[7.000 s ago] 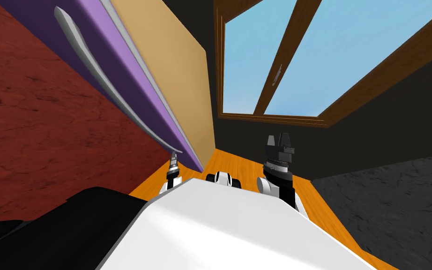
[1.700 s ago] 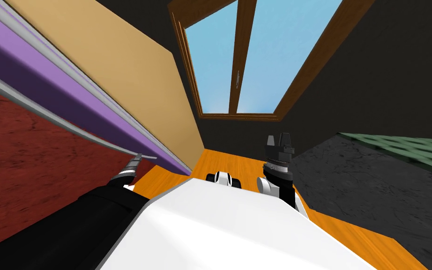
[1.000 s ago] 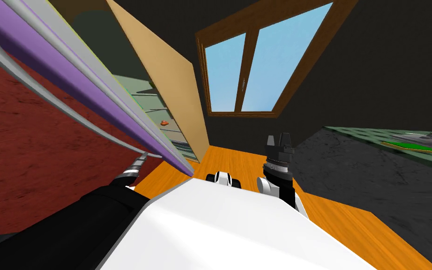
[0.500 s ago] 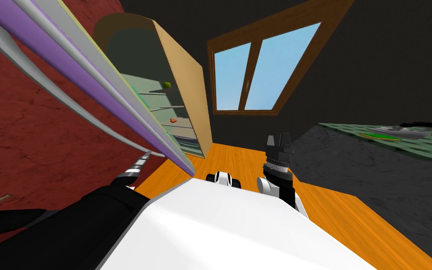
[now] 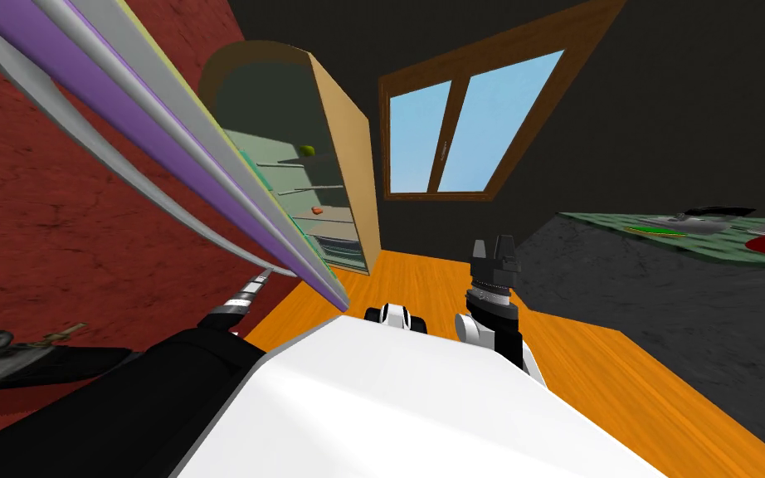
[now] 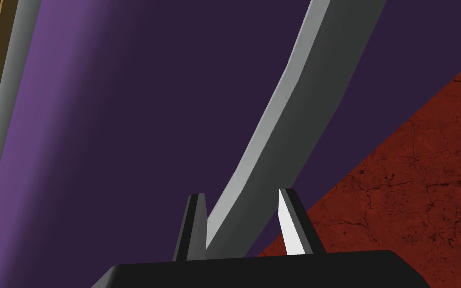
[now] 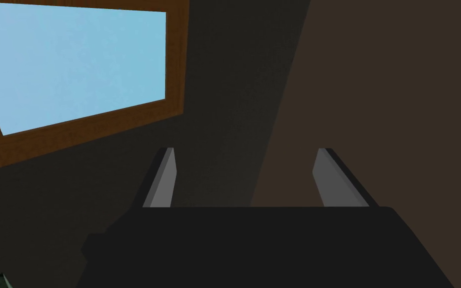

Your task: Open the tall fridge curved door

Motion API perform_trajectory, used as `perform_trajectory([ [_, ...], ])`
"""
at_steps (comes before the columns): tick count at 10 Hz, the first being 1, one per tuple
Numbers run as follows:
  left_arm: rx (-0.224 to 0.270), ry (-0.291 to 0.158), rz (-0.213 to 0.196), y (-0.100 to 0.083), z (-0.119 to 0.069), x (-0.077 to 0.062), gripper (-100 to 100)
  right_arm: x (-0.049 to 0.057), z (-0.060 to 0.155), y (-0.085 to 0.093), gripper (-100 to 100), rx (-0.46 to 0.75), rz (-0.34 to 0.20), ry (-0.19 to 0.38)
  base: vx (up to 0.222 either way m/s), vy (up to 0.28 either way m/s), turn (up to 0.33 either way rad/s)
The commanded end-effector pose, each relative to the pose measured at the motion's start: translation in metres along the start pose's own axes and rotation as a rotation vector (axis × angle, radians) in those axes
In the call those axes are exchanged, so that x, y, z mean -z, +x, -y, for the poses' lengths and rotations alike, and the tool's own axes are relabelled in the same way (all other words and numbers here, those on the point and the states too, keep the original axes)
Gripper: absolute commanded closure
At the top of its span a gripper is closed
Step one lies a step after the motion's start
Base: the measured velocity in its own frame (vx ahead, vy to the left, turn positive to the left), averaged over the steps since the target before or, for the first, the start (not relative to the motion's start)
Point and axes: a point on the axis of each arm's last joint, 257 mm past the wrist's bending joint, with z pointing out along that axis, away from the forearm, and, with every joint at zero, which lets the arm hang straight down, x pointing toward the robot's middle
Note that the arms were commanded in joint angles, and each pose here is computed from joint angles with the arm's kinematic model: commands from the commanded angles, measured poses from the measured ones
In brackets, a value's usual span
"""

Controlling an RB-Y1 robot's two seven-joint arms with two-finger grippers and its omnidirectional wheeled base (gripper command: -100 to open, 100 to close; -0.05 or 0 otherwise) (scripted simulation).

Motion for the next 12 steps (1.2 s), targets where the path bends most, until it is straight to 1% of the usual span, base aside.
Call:
perform_trajectory([
  [1, 0.000, 0.060, -0.027, 0.006, 0.020, -0.002, 100, 0.000, 0.000, 0.000, 0, 0.000, 0.000, 0.000, -0.173, 0.244, 0.003],
  [2, 0.000, 0.060, -0.027, 0.006, 0.020, -0.002, 100, 0.000, 0.000, 0.000, 0, 0.000, 0.000, 0.000, -0.171, 0.201, 0.000],
  [3, 0.002, 0.091, -0.050, 0.012, 0.029, -0.001, 100, 0.000, 0.000, 0.000, 0, 0.000, 0.000, 0.000, -0.195, 0.258, -0.011],
  [4, 0.002, 0.091, -0.050, 0.012, 0.029, -0.001, 100, 0.000, 0.000, 0.000, 0, 0.000, 0.000, 0.000, -0.117, 0.215, 0.001],
  [6, 0.009, 0.151, -0.097, 0.025, 0.047, 0.003, 100, 0.000, 0.000, 0.000, 0, 0.000, 0.000, 0.000, -0.173, 0.277, -0.007],
  [7, 0.009, 0.151, -0.097, 0.025, 0.047, 0.003, 100, 0.000, 0.000, 0.000, 0, 0.000, 0.000, 0.000, -0.170, 0.274, -0.017],
  [9, 0.019, 0.210, -0.144, 0.038, 0.065, 0.009, 100, 0.000, 0.000, 0.000, 0, 0.000, 0.000, 0.000, -0.170, 0.273, -0.009],
  [10, 0.019, 0.210, -0.144, 0.038, 0.065, 0.009, 100, 0.000, 0.000, 0.000, 0, 0.000, 0.000, 0.000, -0.178, 0.223, -0.036],
  [12, 0.031, 0.269, -0.193, 0.052, 0.083, 0.016, 100, 0.000, 0.000, 0.000, 0, 0.000, 0.000, 0.000, -0.171, 0.258, -0.035],
])
